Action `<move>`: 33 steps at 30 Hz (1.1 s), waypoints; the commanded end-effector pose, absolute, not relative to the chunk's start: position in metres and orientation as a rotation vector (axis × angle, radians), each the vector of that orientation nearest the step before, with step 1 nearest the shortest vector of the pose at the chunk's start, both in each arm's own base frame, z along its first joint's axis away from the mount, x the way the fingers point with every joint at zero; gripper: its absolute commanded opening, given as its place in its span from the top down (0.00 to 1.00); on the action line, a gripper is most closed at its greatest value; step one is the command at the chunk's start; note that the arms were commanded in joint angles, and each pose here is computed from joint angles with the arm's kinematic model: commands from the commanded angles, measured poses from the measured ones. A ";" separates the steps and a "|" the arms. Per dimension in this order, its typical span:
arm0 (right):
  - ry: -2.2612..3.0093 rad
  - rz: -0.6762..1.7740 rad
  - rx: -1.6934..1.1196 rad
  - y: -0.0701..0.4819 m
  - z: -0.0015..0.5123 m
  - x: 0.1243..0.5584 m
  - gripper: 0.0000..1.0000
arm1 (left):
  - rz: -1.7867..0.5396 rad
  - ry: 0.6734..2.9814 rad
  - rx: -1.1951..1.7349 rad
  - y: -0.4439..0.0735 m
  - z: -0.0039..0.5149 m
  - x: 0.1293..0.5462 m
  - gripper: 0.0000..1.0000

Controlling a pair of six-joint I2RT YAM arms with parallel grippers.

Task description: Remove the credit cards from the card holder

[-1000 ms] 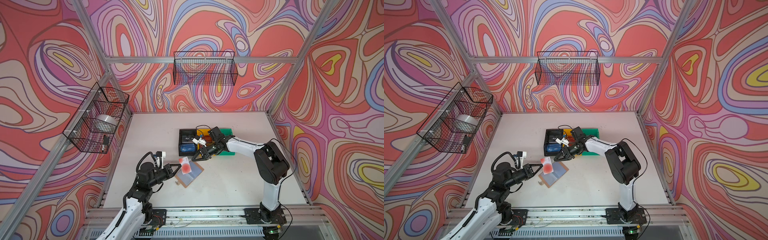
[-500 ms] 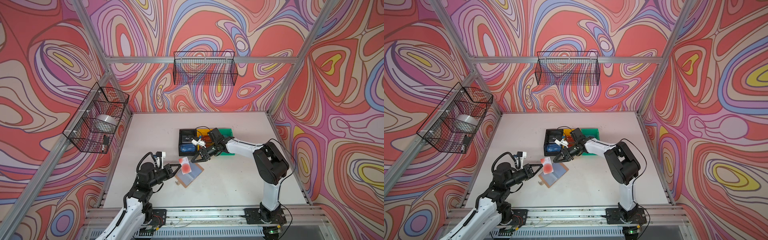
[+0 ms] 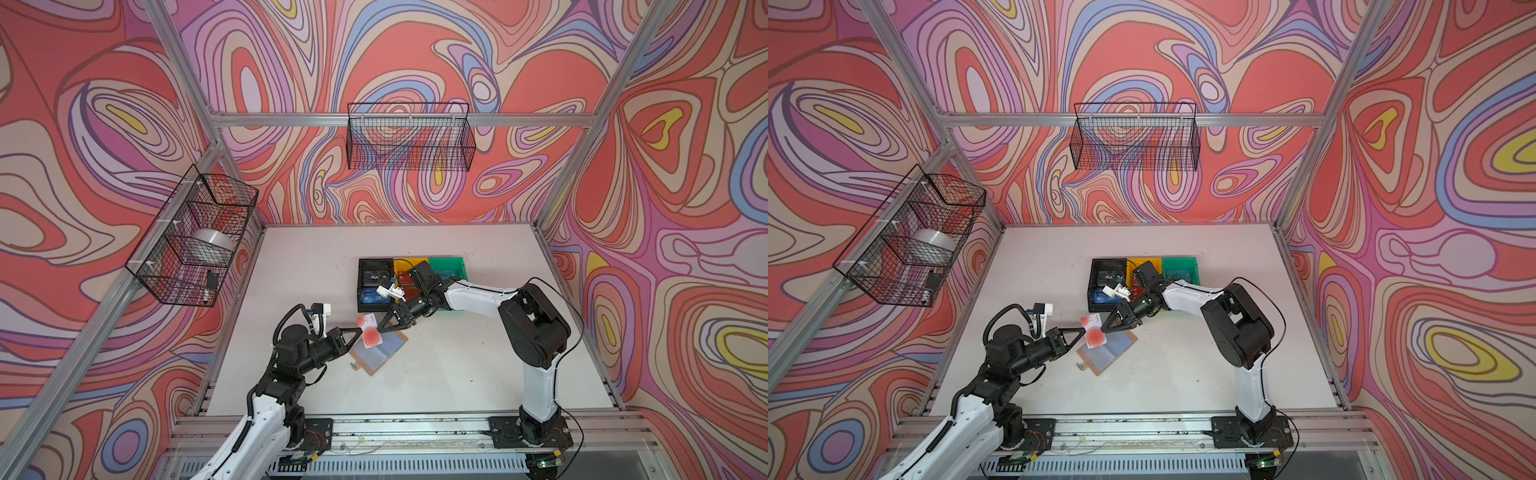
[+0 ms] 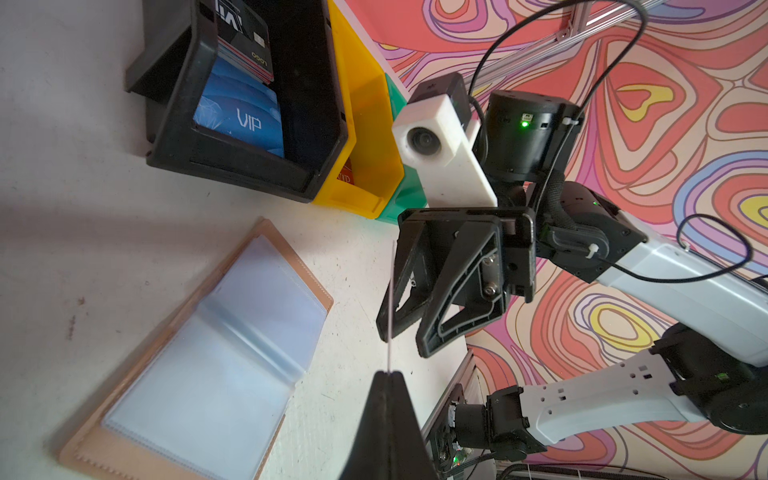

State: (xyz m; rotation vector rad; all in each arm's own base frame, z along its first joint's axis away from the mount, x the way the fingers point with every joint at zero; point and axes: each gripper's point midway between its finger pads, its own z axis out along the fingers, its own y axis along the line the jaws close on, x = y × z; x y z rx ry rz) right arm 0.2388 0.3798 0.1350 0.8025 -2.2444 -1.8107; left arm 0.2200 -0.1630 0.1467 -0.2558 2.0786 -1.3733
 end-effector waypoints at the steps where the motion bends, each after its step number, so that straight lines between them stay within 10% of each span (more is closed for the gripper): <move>1: -2.203 -1.834 0.829 0.388 0.137 0.237 0.72 | -1.373 2.047 -0.252 -0.162 0.150 0.224 1.00; 33: -2.148 -1.883 0.937 0.401 0.168 0.242 0.97 | -1.363 2.165 -0.320 -0.159 0.116 0.208 1.00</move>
